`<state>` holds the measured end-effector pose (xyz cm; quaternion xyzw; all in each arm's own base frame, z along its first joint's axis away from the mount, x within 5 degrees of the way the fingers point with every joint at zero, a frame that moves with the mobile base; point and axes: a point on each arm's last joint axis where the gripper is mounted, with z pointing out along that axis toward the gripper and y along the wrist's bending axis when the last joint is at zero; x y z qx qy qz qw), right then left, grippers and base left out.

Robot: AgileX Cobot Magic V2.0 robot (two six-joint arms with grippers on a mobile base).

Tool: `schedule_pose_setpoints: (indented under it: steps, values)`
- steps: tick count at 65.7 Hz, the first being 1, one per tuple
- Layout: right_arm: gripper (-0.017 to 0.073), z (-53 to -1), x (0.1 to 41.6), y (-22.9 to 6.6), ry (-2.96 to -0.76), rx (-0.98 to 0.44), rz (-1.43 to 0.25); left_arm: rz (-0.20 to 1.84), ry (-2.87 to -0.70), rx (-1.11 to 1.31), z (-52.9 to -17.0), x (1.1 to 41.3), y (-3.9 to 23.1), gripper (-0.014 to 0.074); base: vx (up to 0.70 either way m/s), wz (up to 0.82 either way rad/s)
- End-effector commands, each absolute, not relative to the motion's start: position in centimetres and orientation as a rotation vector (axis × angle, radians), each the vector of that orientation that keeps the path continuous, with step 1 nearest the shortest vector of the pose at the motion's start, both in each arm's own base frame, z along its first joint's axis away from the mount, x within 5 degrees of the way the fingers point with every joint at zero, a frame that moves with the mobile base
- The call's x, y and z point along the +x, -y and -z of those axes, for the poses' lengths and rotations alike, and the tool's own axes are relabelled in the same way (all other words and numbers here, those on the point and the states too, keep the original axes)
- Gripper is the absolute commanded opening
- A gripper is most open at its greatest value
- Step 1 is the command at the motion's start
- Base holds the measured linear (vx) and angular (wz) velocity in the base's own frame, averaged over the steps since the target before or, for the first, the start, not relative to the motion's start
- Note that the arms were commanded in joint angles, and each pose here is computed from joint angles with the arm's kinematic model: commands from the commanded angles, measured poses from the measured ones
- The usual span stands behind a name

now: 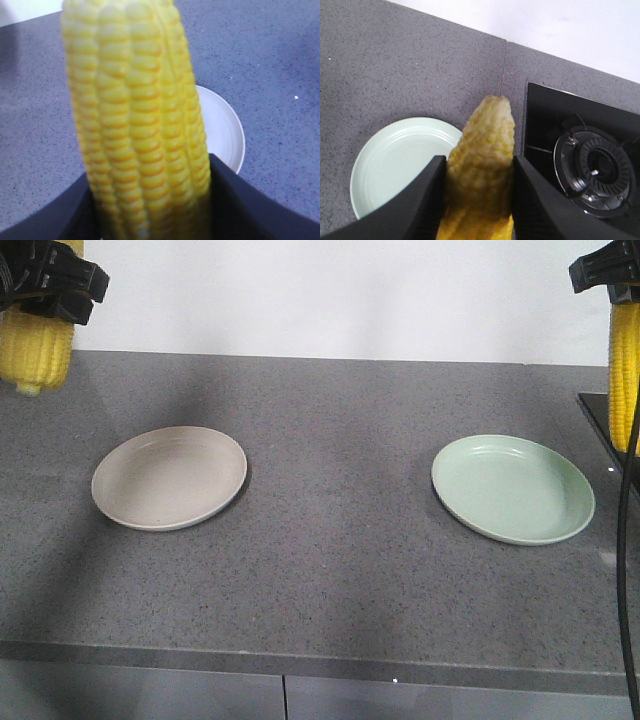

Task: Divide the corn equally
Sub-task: 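Drive the base up to the cream and pale green plates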

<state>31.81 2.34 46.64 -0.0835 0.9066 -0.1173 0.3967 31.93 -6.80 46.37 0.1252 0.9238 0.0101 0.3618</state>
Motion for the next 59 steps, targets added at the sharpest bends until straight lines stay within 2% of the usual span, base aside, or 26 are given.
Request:
schedule_pose_setpoints:
  steps: [1, 59]
  values:
    - [0.0223, -49.19, 30.55, -1.90, -2.167, -0.191, 0.314, -0.012, -2.270, 0.296, -48.68, 30.72, 6.56, 0.0220, 0.09, 0.06]
    - [0.0223, -49.19, 30.55, -1.90, -2.167, -0.191, 0.314, -0.012, -2.270, 0.296, -48.68, 30.72, 6.56, 0.0220, 0.07, -0.01]
